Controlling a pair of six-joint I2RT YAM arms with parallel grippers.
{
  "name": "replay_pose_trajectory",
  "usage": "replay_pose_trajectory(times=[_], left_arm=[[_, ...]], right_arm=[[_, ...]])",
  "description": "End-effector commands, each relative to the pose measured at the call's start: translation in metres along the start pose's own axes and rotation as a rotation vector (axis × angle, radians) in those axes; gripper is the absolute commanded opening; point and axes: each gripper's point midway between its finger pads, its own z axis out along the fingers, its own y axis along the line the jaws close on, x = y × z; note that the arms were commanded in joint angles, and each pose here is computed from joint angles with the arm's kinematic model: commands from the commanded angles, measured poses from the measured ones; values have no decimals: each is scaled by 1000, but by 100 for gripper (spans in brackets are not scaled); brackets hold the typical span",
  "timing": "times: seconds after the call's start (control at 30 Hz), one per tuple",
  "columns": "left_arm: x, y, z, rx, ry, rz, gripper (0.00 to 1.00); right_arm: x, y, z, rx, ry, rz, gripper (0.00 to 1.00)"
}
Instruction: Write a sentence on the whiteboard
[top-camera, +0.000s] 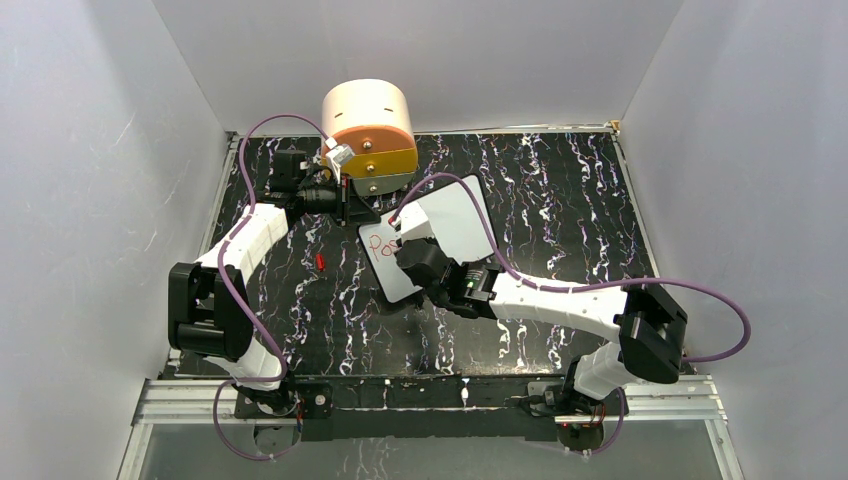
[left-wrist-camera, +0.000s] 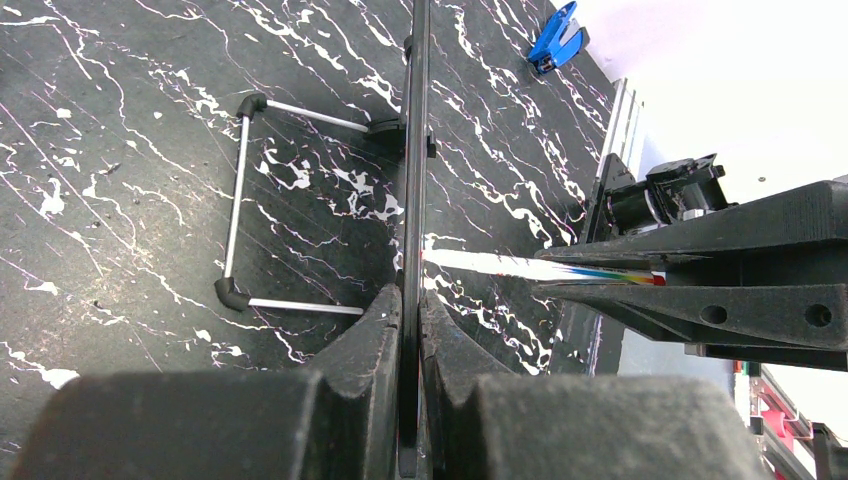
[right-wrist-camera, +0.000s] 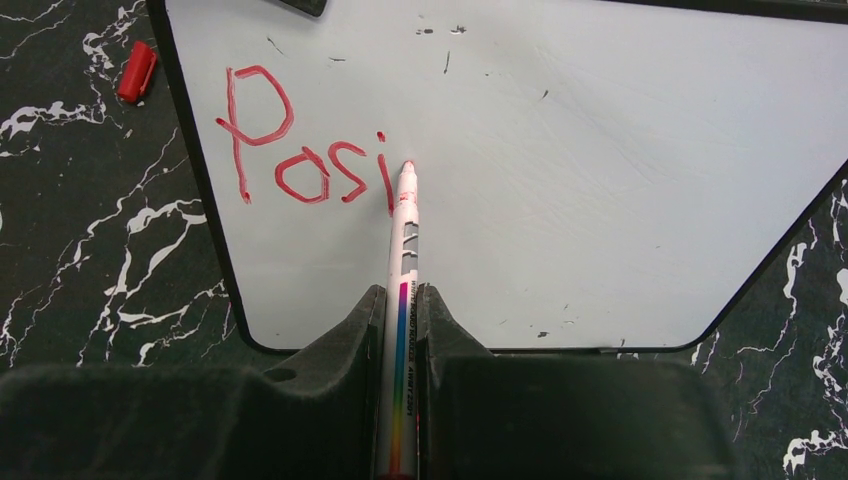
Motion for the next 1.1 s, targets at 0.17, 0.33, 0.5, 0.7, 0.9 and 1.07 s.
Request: replay_pose_trajectory(times=[0.17, 0.33, 0.5, 0.7, 0.9, 1.07], left_arm=[[21, 11, 3, -49, 53, -53, 0], [22, 11, 3, -48, 53, -53, 0], [21, 11, 3, -50, 52, -52, 0], [21, 11, 3, -51, 51, -50, 0], [22, 13, 4, -52, 54, -56, 0], [22, 12, 3, -53, 54, -54, 0]], right_arm=[[-19, 1, 1, -13, -60, 35, 0], [-13, -4, 2, 10, -40, 33, 0], [-10, -17, 2, 68, -30, 36, 0], [-12, -21, 0, 83, -36, 41, 0], [-18, -17, -5, 41, -60, 53, 0], [-24, -16, -9, 18, -79, 61, 0]])
